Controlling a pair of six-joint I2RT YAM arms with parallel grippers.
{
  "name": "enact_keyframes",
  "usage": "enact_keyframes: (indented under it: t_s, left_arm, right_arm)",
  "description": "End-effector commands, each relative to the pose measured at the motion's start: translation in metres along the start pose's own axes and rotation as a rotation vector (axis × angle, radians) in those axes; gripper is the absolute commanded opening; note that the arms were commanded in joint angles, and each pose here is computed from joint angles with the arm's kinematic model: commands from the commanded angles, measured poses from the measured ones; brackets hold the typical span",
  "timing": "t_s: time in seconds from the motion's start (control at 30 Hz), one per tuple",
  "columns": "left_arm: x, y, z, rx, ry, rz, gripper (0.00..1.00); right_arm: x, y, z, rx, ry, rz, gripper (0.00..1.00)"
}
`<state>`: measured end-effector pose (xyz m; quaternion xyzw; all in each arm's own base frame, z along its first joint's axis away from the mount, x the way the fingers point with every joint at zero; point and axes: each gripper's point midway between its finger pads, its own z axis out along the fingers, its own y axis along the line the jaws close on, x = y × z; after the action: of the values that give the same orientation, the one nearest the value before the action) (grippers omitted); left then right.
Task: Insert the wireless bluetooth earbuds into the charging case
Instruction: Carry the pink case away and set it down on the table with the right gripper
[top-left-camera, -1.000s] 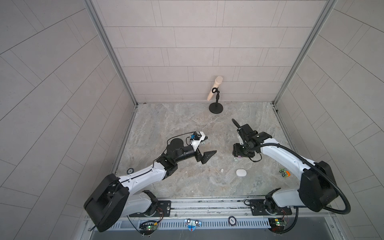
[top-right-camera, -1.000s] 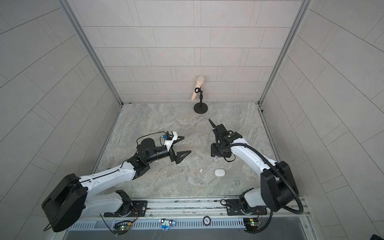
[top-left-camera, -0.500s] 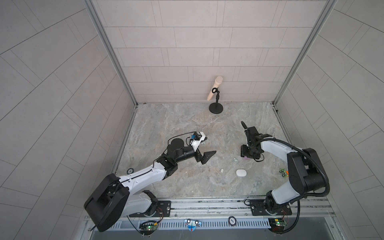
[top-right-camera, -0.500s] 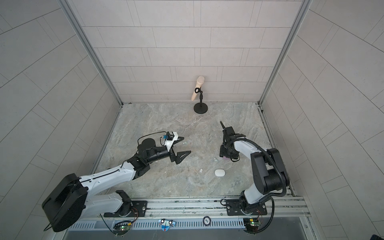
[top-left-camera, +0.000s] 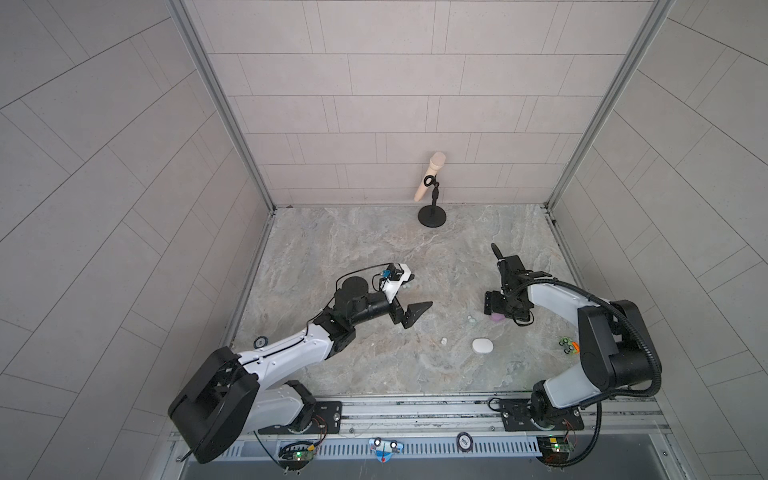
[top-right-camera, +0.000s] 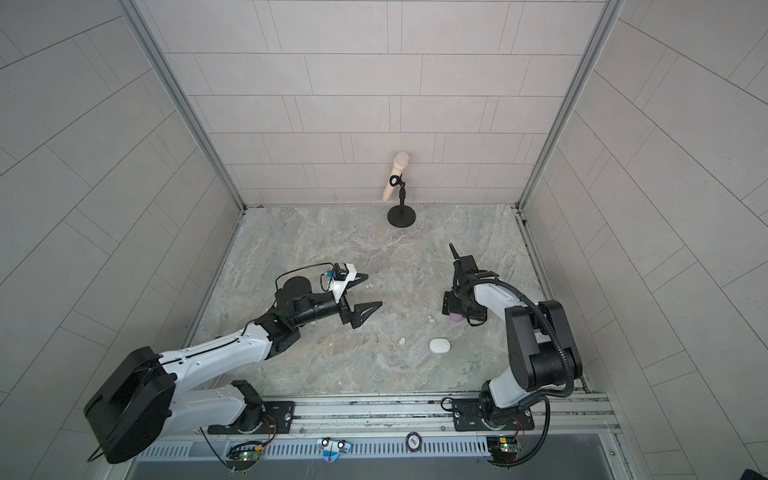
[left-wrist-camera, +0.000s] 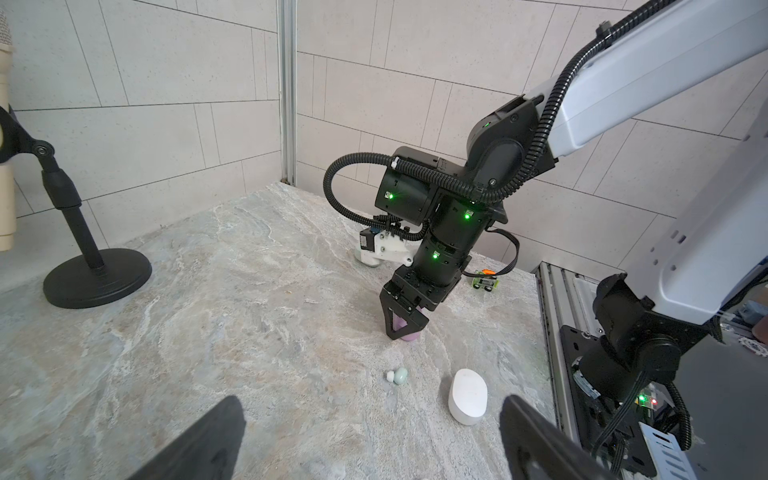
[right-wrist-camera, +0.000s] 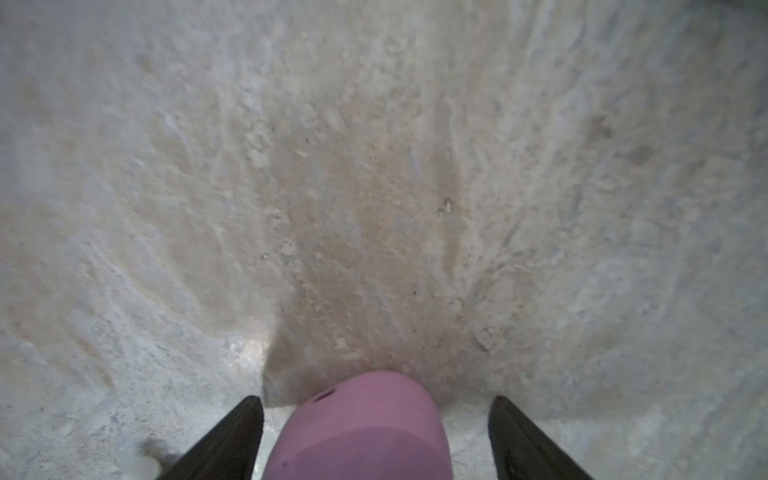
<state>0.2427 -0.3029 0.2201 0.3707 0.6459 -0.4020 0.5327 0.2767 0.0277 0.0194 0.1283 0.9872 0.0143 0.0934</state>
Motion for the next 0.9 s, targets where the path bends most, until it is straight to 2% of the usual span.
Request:
enact_keyframes:
  t_s: [0.0, 0.27, 0.63, 0.77, 0.87]
  left_arm:
    - [-0.002, -0.002, -0.001, 0.001, -0.011, 0.019, 1.0]
    - [-0.002, 0.003, -0.003, -0.031, -0.016, 0.004, 1.0]
    - [0.009, 0.019, -0.013, -0.146, -0.005, -0.065, 1.0]
    - [0.014, 0.022, -0.02, -0.182, 0.0, -0.077, 1.0]
    - [0.019, 0.022, -0.025, -0.193, 0.006, -0.092, 1.0]
  right_arm:
    - [0.012, -0.011, -0.01, 0.039, 0.024, 0.003, 0.91]
    - [0.013, -0.008, -0.037, 0.003, -0.006, -0.002, 0.93]
    - [0.049, 0.014, -0.074, -0.145, -0.002, -0.039, 0.93]
    - [0.027, 0.003, -0.089, -0.075, -0.107, 0.021, 0.93]
    - [-0.004, -0.007, -0.101, -0.003, -0.199, 0.007, 0.93]
